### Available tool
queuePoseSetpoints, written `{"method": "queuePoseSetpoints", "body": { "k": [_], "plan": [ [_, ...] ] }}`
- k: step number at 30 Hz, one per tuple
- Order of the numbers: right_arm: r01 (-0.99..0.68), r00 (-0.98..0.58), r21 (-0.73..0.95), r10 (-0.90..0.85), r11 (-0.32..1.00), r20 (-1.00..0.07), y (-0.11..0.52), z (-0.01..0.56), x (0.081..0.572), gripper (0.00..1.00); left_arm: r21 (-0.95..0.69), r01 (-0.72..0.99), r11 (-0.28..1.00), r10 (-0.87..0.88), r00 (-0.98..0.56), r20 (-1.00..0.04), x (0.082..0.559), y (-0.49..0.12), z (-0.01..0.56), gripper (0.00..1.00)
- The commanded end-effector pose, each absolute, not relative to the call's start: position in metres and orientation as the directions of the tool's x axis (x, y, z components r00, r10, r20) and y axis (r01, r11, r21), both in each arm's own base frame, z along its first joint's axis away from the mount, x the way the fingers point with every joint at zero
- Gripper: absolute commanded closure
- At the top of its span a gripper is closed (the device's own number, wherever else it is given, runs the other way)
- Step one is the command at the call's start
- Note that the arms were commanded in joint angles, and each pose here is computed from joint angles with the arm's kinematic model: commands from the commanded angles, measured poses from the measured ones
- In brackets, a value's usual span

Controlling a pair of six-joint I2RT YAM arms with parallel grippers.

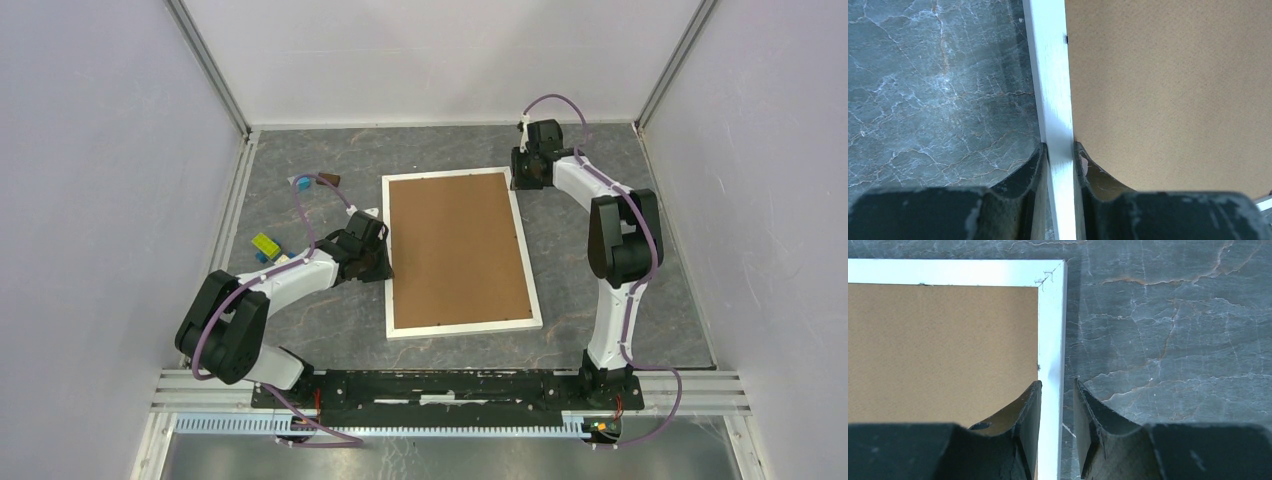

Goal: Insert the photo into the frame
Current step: Install the photo frame at the center of the board.

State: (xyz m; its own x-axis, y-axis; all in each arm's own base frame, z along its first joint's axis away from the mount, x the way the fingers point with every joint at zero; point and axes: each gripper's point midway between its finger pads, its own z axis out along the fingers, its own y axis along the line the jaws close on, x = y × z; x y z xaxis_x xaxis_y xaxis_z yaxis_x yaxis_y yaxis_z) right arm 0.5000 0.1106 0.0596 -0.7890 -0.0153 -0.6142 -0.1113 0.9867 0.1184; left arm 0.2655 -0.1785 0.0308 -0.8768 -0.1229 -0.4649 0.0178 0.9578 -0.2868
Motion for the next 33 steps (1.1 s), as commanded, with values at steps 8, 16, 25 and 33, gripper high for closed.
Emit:
{"method": "queuePoseSetpoints", "body": {
  "k": [8, 16, 25, 33],
  "plan": [
    [-0.132, -0.776, 0.136, -0.017, 0.982, -0.63, 0.114, 0.057, 0.517, 0.65, -0.224, 0.028, 0.974, -0.077, -0.892, -0.445, 0.256, -0.169, 0.008, 0.97],
    [-0.153, -0.793, 0.167, -0.02, 0.974, -0.608, 0.121, 0.043, 0.514, 0.64, -0.225, 0.028, 0.974, -0.077, -0.892, -0.446, 0.257, -0.169, 0.009, 0.98],
    [-0.135, -0.779, 0.184, 0.011, 0.974, -0.627, 0.115, 0.053, 0.516, 0.64, -0.224, 0.03, 0.974, -0.075, -0.892, -0.446, 0.257, -0.169, 0.009, 0.98],
    [-0.108, -0.74, 0.23, 0.076, 0.967, -0.668, 0.099, 0.081, 0.523, 0.65, -0.223, 0.028, 0.974, -0.076, -0.892, -0.445, 0.256, -0.169, 0.008, 0.98]
  ]
}}
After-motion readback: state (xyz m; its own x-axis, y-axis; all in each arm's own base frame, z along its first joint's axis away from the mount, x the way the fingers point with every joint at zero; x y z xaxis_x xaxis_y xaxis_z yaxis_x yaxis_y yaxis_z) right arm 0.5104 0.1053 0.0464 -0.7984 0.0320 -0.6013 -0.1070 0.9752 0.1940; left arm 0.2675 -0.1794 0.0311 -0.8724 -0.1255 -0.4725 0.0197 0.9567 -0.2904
